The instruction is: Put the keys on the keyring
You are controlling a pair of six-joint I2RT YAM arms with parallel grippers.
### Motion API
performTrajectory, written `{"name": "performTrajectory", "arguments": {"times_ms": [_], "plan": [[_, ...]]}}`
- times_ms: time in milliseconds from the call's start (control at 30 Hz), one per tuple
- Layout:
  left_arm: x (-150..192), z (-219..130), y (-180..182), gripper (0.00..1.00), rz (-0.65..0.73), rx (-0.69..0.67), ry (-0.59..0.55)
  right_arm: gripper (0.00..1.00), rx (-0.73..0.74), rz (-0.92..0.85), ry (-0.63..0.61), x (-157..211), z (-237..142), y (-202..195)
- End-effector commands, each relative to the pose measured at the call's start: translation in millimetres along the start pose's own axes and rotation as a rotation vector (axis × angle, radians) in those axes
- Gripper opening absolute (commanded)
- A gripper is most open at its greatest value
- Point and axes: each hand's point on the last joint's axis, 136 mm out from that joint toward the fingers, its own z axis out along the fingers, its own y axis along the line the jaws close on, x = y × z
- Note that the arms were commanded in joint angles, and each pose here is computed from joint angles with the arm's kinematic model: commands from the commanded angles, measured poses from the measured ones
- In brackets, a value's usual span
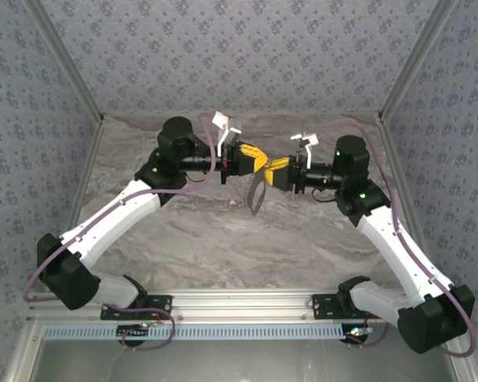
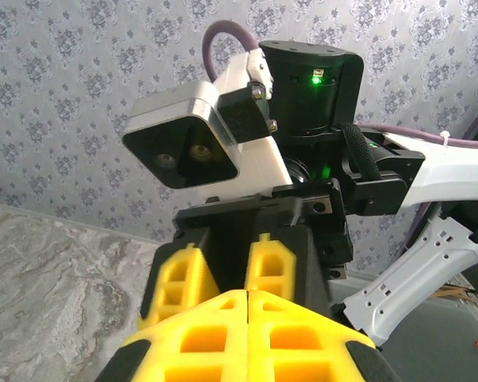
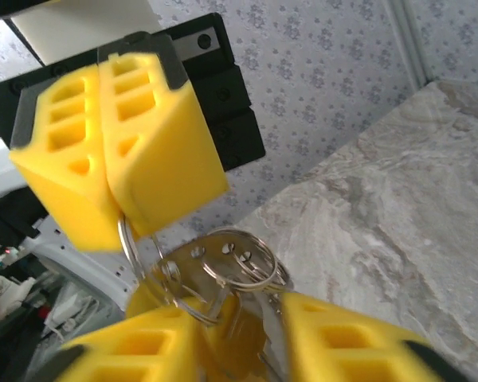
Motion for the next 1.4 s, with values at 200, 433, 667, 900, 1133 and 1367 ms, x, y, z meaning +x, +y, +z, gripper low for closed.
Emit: {"name": "performTrajectory", "arguments": {"times_ms": [200,433,667,900,1133,1367], "plan": [[-17.9,-5.3,-13.6,0.00,0.053,0.007,-0.074,0.47,0.109,-0.017,-0.168,-19.5,-60.9,3.0],[-19.9,-5.1,-14.0,0.00,0.050,0.011,-0.081,0.54,0.100,-0.040,-0.238,-41.9,-54.5,2.4],[-23.0,-4.1,-15.6,0.00,0.050,0.019,-0.086,0.53,0.071,-0.053,-0.236,-46.9,-37.6,3.6],[-23.4,-3.6,-14.8,0.00,0.050,0.019,-0.086,0.46,0.051,-0.059,-0.226,-47.5,-27.1,5.5],[-22.0,-1.5,-13.1,0.00,0.044,0.021,-0.083,0.40,0.037,-0.060,-0.221,-47.4,-20.5,5.8],[-22.4,-0.8,-13.2,0.00,0.044,0.022,-0.082,0.40,0.028,-0.063,-0.220,-47.2,-18.0,7.8]]}}
